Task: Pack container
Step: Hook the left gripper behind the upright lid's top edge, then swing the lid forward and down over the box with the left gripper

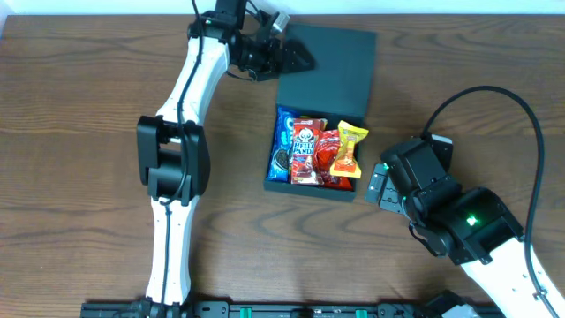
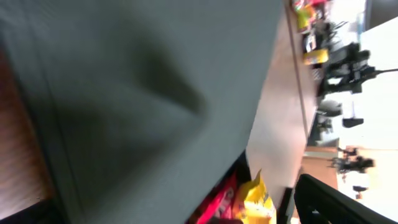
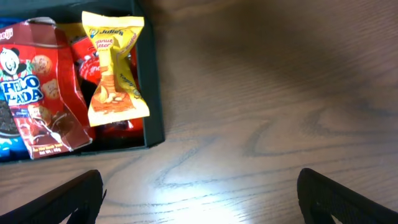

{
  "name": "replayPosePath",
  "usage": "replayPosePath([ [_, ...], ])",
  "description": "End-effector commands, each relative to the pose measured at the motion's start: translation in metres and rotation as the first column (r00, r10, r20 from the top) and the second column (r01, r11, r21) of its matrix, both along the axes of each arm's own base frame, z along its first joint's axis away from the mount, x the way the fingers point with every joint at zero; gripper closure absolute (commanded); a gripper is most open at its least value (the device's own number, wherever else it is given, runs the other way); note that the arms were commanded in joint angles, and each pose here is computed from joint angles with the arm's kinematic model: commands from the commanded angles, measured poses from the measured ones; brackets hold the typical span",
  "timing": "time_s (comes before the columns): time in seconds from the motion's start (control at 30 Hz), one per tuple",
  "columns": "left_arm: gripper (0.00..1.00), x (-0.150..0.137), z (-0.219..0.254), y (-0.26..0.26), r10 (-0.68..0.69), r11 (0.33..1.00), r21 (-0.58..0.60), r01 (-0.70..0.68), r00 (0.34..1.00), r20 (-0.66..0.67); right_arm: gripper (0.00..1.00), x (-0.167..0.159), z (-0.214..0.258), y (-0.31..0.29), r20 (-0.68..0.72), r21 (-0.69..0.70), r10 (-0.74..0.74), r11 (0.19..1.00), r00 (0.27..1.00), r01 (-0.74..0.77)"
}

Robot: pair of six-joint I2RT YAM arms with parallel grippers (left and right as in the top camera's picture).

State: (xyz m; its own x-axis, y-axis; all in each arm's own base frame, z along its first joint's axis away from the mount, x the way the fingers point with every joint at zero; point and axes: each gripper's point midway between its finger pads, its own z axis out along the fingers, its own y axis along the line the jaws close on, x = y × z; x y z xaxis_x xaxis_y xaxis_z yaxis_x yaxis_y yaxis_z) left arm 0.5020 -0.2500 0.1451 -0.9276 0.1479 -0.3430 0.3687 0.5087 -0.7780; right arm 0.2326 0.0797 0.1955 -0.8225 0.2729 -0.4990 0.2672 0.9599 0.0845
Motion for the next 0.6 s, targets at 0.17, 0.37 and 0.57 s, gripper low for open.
replayPosePath([
  [0.17, 0.04, -0.031, 0.097, 0.003, -0.067, 0.997, 0.065, 0.052, 0.967, 0.245, 0.01, 0.005, 0.004, -0.003, 0.034, -0.014, -0.021, 1.000, 0.999, 0.022],
  [0.37, 0.04, -0.064, 0.104, -0.001, -0.115, 0.987, 0.131, 0.090, 0.973, 0.198, 0.01, 0.006, 0.005, -0.005, 0.043, -0.026, -0.027, 0.999, 0.999, 0.028],
  [0.57, 0.04, -0.108, 0.105, -0.004, -0.196, 0.962, 0.214, 0.167, 0.972, 0.125, 0.01, 0.006, 0.006, -0.006, 0.048, -0.032, -0.031, 0.999, 0.998, 0.033],
])
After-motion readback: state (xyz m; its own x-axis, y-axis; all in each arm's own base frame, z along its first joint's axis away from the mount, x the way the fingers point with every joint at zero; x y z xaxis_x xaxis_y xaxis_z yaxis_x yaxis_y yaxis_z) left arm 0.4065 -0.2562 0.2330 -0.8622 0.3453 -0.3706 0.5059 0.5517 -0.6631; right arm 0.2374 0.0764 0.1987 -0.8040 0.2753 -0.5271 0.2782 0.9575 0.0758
